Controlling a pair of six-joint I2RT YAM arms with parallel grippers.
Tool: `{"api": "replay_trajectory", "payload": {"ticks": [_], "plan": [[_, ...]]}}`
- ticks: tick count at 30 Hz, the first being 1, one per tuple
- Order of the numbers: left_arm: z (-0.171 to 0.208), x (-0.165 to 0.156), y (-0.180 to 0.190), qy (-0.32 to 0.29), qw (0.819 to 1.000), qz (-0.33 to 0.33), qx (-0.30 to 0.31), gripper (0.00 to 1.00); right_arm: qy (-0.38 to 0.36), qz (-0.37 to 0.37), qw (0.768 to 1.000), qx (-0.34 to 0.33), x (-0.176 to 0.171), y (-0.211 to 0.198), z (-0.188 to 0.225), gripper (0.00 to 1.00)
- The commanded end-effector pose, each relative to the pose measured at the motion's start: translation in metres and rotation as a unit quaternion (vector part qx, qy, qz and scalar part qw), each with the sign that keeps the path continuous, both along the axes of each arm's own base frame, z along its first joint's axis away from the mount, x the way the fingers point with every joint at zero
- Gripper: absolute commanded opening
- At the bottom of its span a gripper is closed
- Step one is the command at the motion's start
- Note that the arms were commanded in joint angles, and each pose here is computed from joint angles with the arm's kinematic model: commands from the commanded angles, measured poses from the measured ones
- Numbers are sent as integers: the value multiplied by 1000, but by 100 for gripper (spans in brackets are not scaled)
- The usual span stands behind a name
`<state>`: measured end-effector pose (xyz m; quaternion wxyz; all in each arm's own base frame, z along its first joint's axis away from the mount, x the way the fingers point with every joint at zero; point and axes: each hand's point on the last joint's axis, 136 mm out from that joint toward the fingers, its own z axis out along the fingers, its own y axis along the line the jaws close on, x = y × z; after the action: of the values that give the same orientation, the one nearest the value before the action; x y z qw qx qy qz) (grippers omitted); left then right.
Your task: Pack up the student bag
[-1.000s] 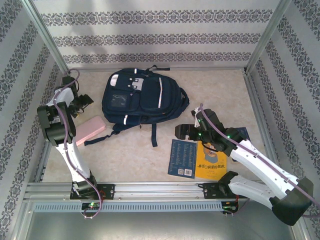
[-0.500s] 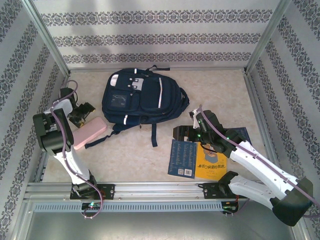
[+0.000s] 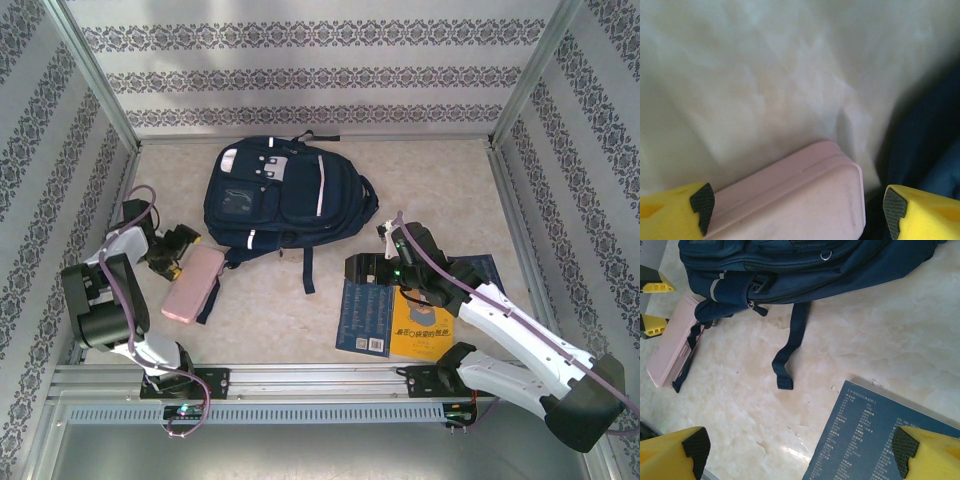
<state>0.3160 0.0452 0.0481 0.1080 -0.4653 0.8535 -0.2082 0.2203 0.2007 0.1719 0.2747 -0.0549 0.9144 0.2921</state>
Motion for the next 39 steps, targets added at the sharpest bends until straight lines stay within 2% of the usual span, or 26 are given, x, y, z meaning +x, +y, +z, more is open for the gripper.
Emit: {"api": "replay_trajectory", "payload": {"ticks": [1,6,10,16,22,31,39], "plan": [[1,-16,-32,11,999,-24,-31,89,-5,22,1000,0,-2,8,-2,94],[3,-40,-50,23,998,-54,-12,91,1,30,1000,-1,-1,13,-4,94],[0,-63,-63,57,995,-86,1,93,0,33,999,-7,-2,14,-5,95],[-6,-76,-89,71,988,-138,7,96,-2,37,999,-14,-2,15,-3,95],[-5,-90,-97,112,977,-178,48,96,-2,38,999,-19,-3,15,-2,95],[-23,-106,-103,188,971,-139,42,97,0,35,999,-21,-3,15,-6,95],[-8,-91,-113,152,981,-117,23,97,1,37,999,-30,-6,14,-11,95]]}}
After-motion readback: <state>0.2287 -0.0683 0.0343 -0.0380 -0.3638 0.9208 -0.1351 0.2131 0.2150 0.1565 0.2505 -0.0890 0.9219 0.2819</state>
